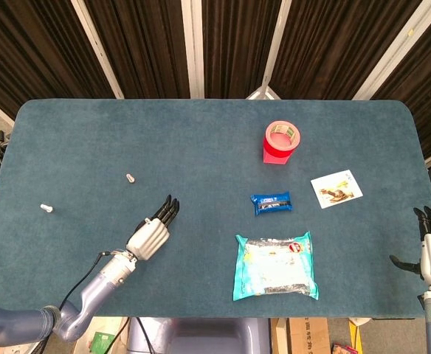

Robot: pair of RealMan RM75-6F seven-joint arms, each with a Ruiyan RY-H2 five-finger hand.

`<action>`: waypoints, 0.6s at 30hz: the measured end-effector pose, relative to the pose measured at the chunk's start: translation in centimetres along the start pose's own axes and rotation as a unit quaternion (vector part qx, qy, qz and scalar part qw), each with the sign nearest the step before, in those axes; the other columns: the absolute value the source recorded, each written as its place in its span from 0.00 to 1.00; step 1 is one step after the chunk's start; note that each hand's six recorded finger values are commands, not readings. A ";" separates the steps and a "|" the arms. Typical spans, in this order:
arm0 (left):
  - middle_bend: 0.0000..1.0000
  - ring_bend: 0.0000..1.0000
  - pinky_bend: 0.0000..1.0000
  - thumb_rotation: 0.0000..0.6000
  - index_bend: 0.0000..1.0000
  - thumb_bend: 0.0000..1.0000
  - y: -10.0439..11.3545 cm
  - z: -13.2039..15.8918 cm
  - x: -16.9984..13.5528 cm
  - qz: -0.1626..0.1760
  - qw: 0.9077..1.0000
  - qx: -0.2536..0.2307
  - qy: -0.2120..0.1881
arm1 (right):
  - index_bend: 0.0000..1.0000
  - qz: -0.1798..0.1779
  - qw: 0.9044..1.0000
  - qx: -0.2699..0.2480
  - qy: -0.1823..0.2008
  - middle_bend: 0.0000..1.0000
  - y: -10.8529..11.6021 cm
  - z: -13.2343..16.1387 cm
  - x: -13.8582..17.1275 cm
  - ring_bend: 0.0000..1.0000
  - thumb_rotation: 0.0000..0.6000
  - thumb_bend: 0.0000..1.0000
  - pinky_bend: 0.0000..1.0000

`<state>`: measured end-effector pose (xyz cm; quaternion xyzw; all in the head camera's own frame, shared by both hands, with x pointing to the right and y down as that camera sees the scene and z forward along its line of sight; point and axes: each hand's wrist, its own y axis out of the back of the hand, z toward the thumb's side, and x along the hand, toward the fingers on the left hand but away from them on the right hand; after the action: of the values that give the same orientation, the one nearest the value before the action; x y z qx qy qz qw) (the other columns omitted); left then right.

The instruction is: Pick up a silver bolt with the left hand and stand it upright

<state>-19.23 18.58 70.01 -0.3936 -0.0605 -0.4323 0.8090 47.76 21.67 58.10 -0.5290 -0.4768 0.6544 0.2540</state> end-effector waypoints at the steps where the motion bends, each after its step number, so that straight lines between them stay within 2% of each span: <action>1: 0.04 0.00 0.00 1.00 0.51 0.50 0.0 0.0 0.0 0.001 1.000 0.001 0.000 | 0.11 0.000 1.000 0.000 0.000 0.00 0.0 0.0 0.0 0.00 1.00 0.00 0.00; 8: 0.03 0.00 0.00 1.00 0.46 0.48 0.1 0.1 -0.1 0.000 1.000 0.005 -0.002 | 0.11 0.001 1.000 -0.001 -0.001 0.00 0.1 0.0 0.0 0.00 1.00 0.00 0.00; 14: 0.02 0.00 0.00 1.00 0.33 0.43 0.4 0.0 0.0 0.004 1.000 0.001 0.001 | 0.11 -0.001 1.000 -0.002 -0.002 0.00 0.2 -0.1 0.0 0.00 1.00 0.00 0.00; 18: 0.01 0.00 0.00 1.00 0.29 0.42 1.0 -0.5 0.1 0.010 1.000 -0.012 0.011 | 0.11 -0.001 1.000 -0.003 -0.001 0.00 0.2 0.0 0.1 0.00 1.00 0.00 0.00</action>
<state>-18.59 18.52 69.12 -0.3993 -0.0427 -0.4292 0.8090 47.79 21.64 57.89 -0.5283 -0.4797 0.6533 0.2530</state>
